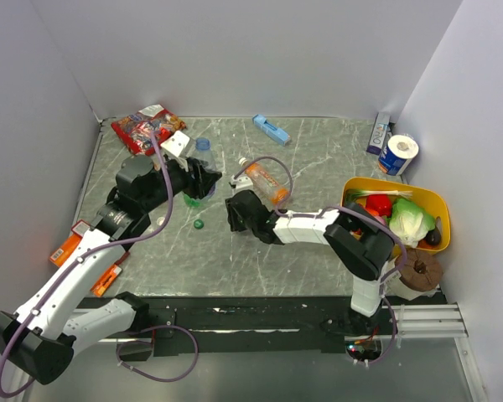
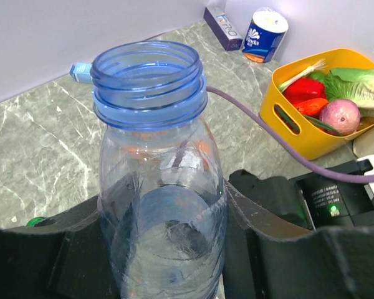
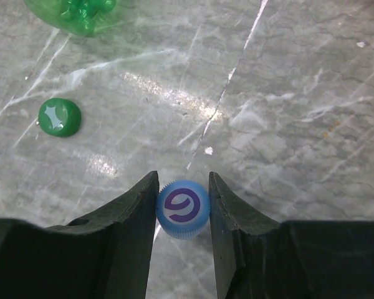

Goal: Unscrew the bottle caps

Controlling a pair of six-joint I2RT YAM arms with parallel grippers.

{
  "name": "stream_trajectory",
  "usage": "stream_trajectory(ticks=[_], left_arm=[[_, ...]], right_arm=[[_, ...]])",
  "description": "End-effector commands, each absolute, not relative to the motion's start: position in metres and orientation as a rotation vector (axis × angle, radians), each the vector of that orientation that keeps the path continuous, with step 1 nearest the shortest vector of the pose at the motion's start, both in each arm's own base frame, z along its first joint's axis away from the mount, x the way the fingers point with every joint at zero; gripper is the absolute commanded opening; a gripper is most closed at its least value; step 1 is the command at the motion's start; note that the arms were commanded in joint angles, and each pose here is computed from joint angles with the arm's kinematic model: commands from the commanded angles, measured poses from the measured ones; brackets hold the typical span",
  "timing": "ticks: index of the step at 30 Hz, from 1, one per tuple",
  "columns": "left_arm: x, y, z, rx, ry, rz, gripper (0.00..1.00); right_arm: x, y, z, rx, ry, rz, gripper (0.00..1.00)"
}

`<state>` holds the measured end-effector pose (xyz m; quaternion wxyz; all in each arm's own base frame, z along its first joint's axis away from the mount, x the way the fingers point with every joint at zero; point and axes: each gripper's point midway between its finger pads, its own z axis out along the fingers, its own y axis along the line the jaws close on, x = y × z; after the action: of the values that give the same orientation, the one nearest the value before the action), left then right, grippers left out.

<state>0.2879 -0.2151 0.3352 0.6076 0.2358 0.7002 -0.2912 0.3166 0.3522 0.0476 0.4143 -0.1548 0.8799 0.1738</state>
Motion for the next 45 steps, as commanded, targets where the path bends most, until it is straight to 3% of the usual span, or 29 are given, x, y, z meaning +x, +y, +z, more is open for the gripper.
stream_trajectory(ticks=[1, 17, 24, 30, 39, 45], left_arm=[[0.291, -0.215, 0.344, 0.537, 1.586, -0.672, 0.51], [0.293, -0.213, 0.344, 0.527, 1.586, -0.656, 0.51], [0.294, -0.213, 0.343, 0.527, 1.59, -0.654, 0.51], [0.294, -0.212, 0.343, 0.523, 1.588, -0.648, 0.51], [0.294, -0.222, 0.332, 0.581, 1.619, -0.658, 0.52], [0.245, -0.272, 0.317, 0.881, 1.575, -0.862, 0.53]], right_arm=[[0.334, 0.371, 0.07, -0.326, 2.108, 0.453, 0.26], [0.34, 0.376, 0.035, -0.331, 2.172, 0.369, 0.44], [0.338, 0.377, 0.031, -0.337, 2.188, 0.362, 0.63], [0.332, 0.369, 0.05, -0.31, 2.146, 0.405, 0.65], [0.284, 0.307, 0.17, -0.201, 1.95, 0.582, 0.69], [0.267, 0.251, 0.285, -0.186, 1.891, 0.82, 0.73]])
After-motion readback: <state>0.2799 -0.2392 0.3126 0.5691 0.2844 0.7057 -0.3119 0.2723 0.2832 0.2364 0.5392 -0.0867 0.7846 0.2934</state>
